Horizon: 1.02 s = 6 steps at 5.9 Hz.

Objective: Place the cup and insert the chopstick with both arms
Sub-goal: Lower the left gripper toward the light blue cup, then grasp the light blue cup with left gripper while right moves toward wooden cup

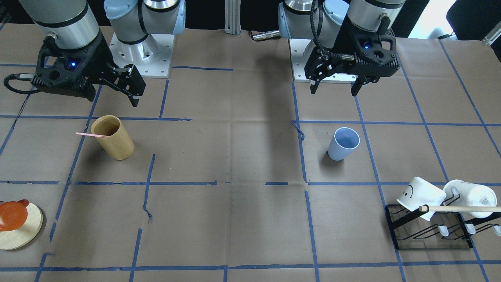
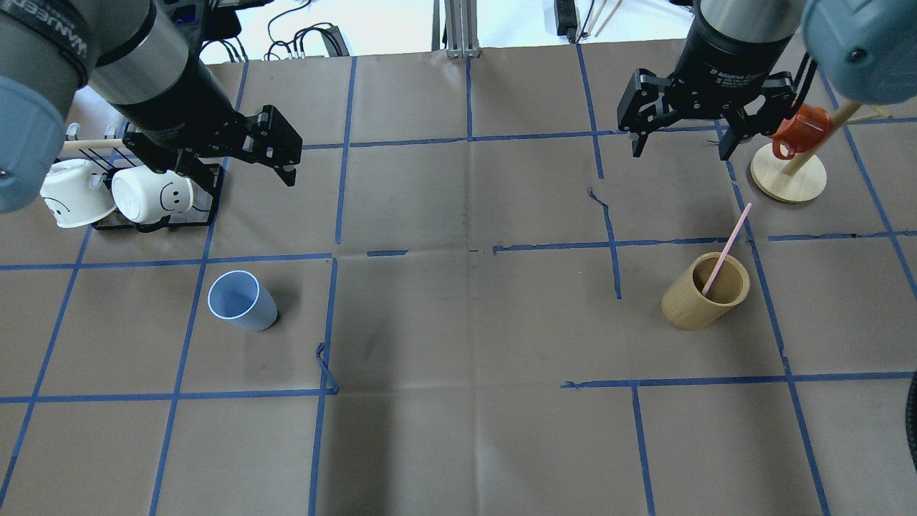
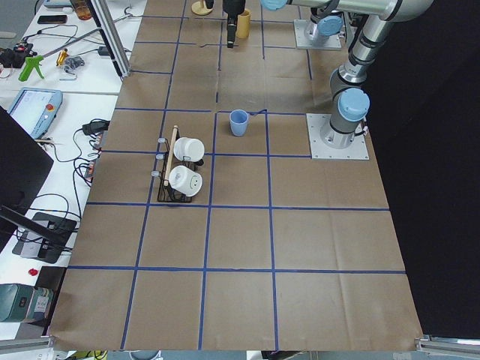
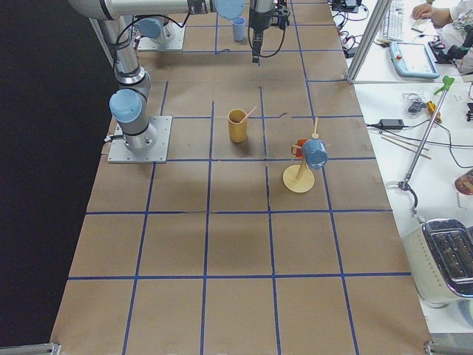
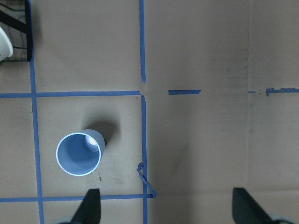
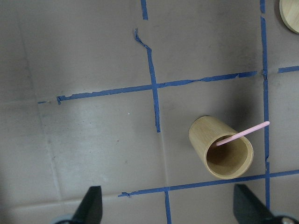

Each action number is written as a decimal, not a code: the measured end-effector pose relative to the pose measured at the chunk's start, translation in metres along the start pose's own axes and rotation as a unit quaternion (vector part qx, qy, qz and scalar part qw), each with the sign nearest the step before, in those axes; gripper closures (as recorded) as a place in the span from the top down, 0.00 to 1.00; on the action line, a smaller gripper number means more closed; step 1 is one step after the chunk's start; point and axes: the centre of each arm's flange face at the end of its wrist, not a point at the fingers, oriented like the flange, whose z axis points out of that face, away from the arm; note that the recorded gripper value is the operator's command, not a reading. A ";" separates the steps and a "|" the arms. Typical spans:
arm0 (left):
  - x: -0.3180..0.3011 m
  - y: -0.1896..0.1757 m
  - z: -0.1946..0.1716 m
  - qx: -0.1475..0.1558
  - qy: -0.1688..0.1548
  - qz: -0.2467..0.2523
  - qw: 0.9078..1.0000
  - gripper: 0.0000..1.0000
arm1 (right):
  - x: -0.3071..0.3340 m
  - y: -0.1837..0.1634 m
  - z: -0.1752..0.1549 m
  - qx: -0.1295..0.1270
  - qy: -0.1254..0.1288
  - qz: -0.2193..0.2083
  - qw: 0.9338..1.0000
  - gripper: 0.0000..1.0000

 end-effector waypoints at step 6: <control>-0.088 0.019 0.197 -0.067 0.009 0.009 0.998 0.92 | 0.127 -0.034 0.007 -0.007 -0.003 -0.036 0.999 1.00</control>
